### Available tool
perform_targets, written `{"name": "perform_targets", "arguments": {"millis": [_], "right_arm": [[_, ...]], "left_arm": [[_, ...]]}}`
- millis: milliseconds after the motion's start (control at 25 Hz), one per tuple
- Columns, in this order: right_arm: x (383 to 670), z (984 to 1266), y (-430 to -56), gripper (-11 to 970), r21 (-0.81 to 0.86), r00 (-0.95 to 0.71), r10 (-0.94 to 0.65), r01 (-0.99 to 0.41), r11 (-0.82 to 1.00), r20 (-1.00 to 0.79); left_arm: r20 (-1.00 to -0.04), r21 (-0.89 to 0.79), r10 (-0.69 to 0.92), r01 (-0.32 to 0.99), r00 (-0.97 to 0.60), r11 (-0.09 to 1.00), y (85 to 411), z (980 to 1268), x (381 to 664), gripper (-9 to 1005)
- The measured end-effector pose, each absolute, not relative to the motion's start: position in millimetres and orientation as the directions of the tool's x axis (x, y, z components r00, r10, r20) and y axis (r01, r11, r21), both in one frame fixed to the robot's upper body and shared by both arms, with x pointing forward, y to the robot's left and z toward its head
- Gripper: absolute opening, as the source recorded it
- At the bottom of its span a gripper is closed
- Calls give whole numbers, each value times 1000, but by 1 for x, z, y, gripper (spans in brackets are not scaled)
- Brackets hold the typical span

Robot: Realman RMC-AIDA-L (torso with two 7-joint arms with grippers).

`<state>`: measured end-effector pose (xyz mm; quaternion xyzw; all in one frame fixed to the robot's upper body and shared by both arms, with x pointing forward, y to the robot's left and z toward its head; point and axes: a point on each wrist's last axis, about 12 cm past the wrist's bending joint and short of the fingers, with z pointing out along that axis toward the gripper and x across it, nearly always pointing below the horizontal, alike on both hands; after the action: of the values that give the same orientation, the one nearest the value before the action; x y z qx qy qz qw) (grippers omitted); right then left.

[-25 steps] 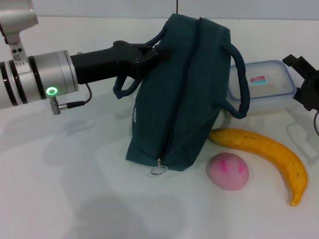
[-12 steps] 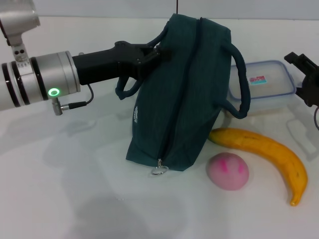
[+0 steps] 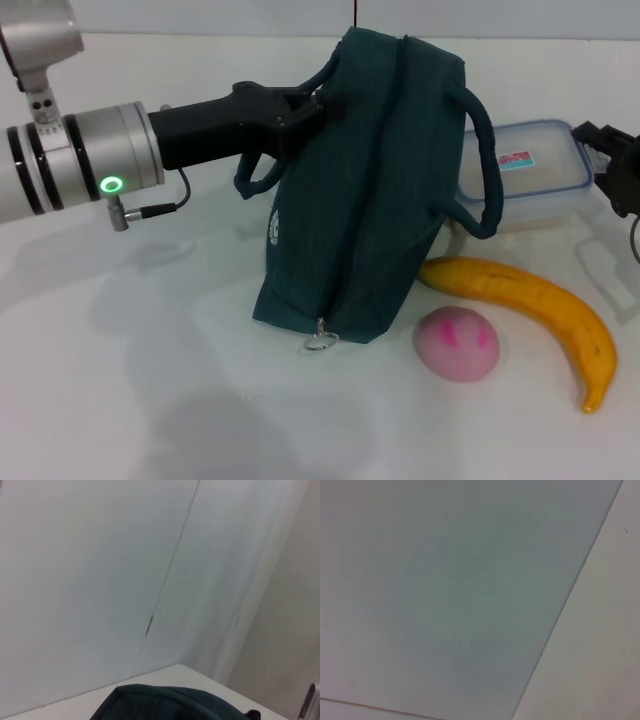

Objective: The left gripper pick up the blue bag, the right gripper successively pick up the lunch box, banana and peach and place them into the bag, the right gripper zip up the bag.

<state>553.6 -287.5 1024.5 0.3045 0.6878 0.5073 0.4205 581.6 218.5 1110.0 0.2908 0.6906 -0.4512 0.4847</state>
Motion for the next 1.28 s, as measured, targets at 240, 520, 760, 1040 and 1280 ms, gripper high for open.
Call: {"name": "perform_targets", "arguments": {"millis": [240,520,760,1040,1280], "right_arm": [[551,1027,-287,222,947,-463,833,-50,316,-302],[552,1031,-285,125,913,-470,786,-130,387,-401],[549,1044,-278,110,846,-454,714,-301,440,-533],[544,1062,-281,99,743,-352,672,-475,471,-651],[551,1088,-283,97,652,-223,686,-600,464,-693]], "left_arm": [[-933,-339,-41,837,-357,430,220,1109,581,33],[-939,-329,-60,837,-339,438,226,1105,575,33],[-940,-332,-66,861,-334,386,227,1104,565,33],[-938,-340,-75,851,-339,401,239,1100,558,33],[-941,-334,-95,850,-324,406,245,1100,554,34]]}}
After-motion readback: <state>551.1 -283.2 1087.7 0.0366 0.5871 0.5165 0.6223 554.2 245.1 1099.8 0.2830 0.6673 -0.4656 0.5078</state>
